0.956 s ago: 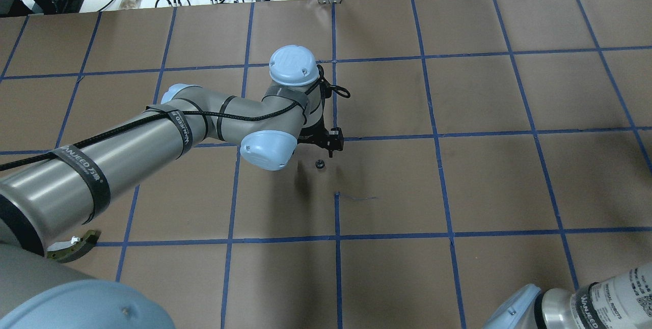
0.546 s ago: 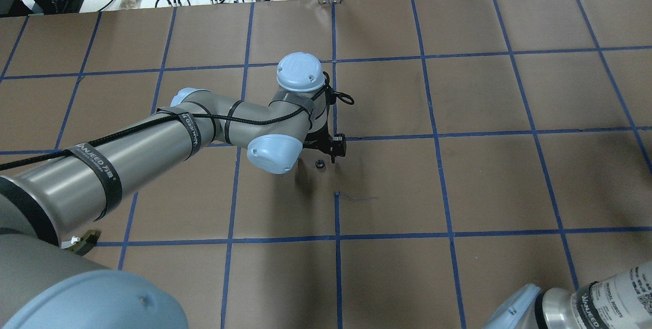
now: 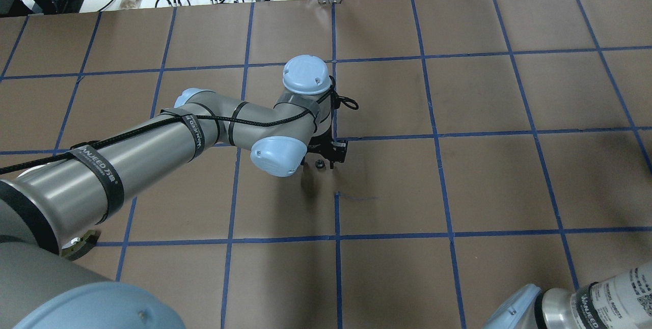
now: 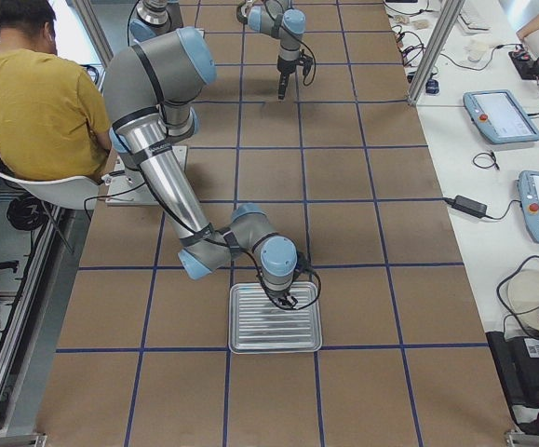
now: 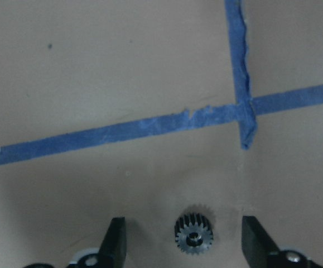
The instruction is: Place bearing gear from tray to pile
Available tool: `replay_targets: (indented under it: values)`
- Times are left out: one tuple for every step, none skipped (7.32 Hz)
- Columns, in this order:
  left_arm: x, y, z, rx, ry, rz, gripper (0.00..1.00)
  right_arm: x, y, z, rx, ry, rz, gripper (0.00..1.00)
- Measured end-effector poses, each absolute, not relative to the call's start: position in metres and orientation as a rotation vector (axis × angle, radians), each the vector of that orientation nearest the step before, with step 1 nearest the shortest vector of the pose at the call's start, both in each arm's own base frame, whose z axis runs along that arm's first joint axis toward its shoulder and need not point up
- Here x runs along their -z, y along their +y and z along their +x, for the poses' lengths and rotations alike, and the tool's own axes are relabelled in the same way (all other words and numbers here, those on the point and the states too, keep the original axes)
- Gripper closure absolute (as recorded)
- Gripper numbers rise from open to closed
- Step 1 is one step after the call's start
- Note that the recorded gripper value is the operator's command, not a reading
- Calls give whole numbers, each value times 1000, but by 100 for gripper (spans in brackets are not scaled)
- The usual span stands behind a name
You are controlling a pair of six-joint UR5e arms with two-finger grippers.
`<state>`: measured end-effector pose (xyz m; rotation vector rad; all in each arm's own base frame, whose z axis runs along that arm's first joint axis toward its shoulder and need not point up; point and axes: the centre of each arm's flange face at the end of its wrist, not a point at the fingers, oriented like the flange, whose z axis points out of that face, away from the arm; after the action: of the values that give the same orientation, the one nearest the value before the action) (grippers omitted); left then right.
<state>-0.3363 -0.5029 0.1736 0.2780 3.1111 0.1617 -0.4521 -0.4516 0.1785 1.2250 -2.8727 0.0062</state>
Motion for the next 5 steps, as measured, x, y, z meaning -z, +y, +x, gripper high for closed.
replay_targets:
  values:
    - [-175, -502, -336, -167, 3109, 280, 39, -180, -453, -451, -8, -2870, 1224, 100]
    - [-175, -502, -336, -171, 3108, 281, 37, -186, -456, -449, -12, -2866, 1215, 100]
    - [-173, -503, -336, -176, 3107, 281, 37, -202, -463, -439, -19, -2855, 1194, 100]
    - [-170, -504, -337, -182, 3108, 281, 40, -226, -478, -408, -25, -2859, 1164, 100]
    - [-169, -504, -337, -184, 3109, 281, 69, -252, -499, -348, -25, -2905, 1093, 100]
